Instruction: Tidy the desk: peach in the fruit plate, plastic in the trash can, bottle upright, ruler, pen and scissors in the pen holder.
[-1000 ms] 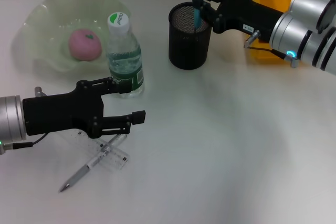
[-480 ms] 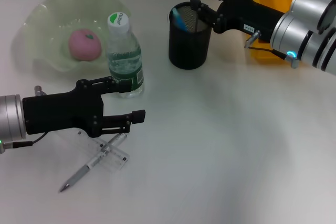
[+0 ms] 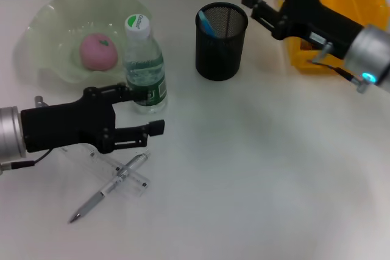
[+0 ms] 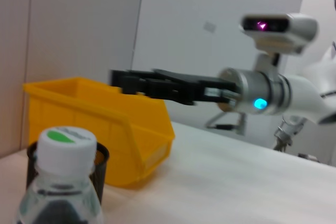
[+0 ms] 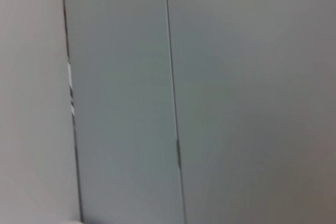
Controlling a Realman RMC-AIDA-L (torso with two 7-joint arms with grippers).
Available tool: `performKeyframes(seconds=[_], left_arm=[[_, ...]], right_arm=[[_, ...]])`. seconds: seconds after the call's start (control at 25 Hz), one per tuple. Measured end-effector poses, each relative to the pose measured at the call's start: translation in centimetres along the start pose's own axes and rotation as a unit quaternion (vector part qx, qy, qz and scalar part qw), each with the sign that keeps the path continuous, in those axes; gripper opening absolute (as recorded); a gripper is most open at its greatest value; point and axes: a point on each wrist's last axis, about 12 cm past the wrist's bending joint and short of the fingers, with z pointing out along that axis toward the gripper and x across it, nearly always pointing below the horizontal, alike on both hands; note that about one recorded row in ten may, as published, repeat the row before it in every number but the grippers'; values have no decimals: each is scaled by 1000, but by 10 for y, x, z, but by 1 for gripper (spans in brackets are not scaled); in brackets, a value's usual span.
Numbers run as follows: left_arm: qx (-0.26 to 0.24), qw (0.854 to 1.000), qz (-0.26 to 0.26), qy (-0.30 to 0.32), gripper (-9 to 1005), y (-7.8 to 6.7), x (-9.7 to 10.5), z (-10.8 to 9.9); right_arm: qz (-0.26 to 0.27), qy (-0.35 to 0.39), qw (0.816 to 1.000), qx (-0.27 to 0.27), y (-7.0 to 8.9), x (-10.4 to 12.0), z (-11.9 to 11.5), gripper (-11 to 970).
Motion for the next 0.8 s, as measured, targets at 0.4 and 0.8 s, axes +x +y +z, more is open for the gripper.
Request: performKeyframes(seconds=[0.4,0.8], left_arm=[[2,1000,-2,-12,758,-1,-2,-2],[39,999,21,17,734,0,-16,-3]], right_arm=[[57,-58,990,-117,42,11,-74,479],[130,12,978,-162,69,39,-98,503]])
